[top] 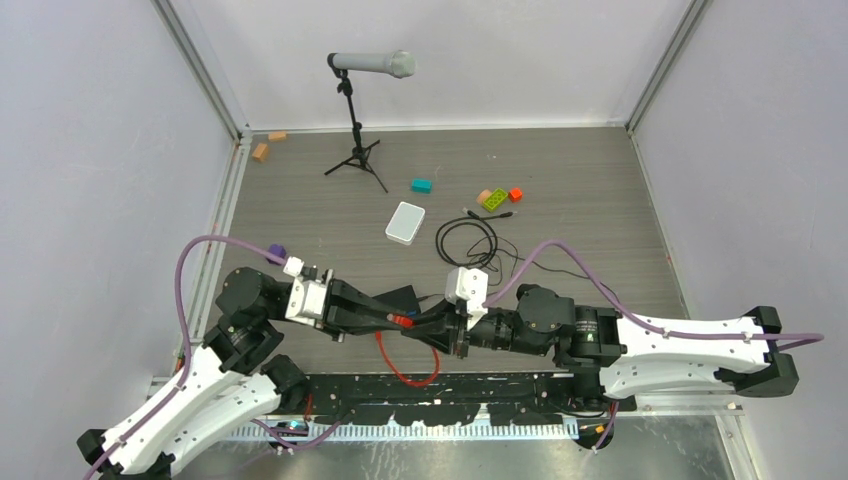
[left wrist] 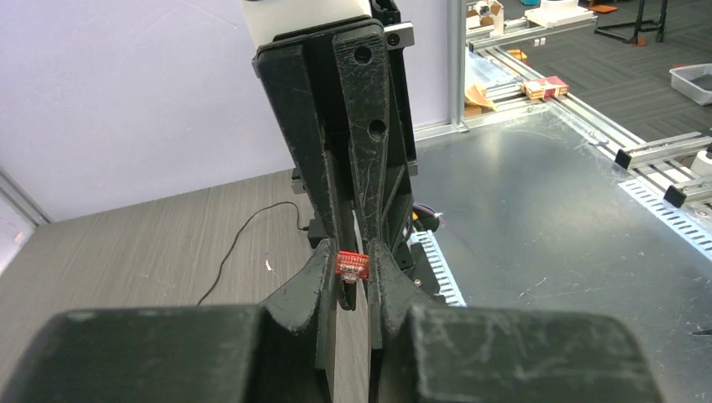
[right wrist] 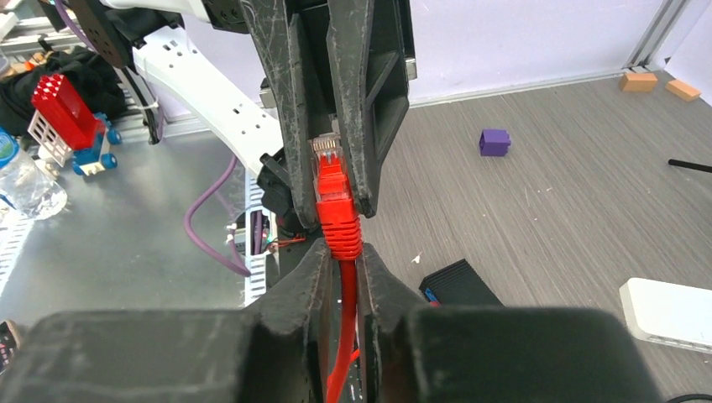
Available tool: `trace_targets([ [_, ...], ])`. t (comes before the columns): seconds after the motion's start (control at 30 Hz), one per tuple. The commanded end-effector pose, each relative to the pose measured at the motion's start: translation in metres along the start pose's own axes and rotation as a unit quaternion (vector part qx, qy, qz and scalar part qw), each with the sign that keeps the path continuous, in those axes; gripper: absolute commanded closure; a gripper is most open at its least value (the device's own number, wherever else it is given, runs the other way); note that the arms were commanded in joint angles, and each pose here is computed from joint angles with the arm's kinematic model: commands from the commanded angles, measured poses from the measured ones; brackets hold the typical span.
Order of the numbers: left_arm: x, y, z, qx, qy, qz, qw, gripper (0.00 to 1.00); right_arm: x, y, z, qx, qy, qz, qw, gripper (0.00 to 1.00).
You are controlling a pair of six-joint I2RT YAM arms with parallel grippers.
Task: Insert the plug into the switch port
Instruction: Pick up the connector from the center of the board.
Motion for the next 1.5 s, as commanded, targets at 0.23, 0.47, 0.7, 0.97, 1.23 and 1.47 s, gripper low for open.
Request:
trace_targets([
  [0.23, 0.000, 0.005, 0.023, -0.036, -0.080, 0.001, 0.996, 0.50, 0.001, -0.006, -0.038, -0.037, 0.116, -0.034, 0.992, 1.00],
  [0.47, -0.020, 0.012, 0.038, -0.084, -0.200, -0.020, 0.976, 0.21, -0.019, -0.009, -0.071, -0.084, 0.211, -0.040, 0.973, 1.00],
  [0.7, -0.066, 0.044, 0.064, -0.185, -0.398, 0.011, 0.899, 0.11, -0.026, -0.028, -0.074, -0.161, 0.237, -0.060, 0.956, 1.00],
  [0.97, -0.087, 0.077, 0.068, -0.250, -0.477, 0.048, 0.841, 0.12, -0.019, -0.027, -0.064, -0.169, 0.222, -0.052, 0.959, 1.00],
  [1.23, -0.091, 0.117, 0.064, -0.299, -0.495, 0.074, 0.813, 0.13, -0.024, -0.013, -0.072, -0.165, 0.249, -0.045, 0.953, 1.00],
  [1.47, -0.094, 0.133, 0.069, -0.287, -0.505, 0.083, 0.810, 0.12, -0.019, 0.000, -0.080, -0.180, 0.276, -0.024, 0.944, 1.00],
])
Point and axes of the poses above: each gripper's point midway between its finger pads, its own x axis out along the fingers, its own z axis along the line the jaws close on, y = z × x, the point moved 2 cm from there along -x, back along the fingers, and after that the axes turned 4 degrees about x, right-handed, at the moved point
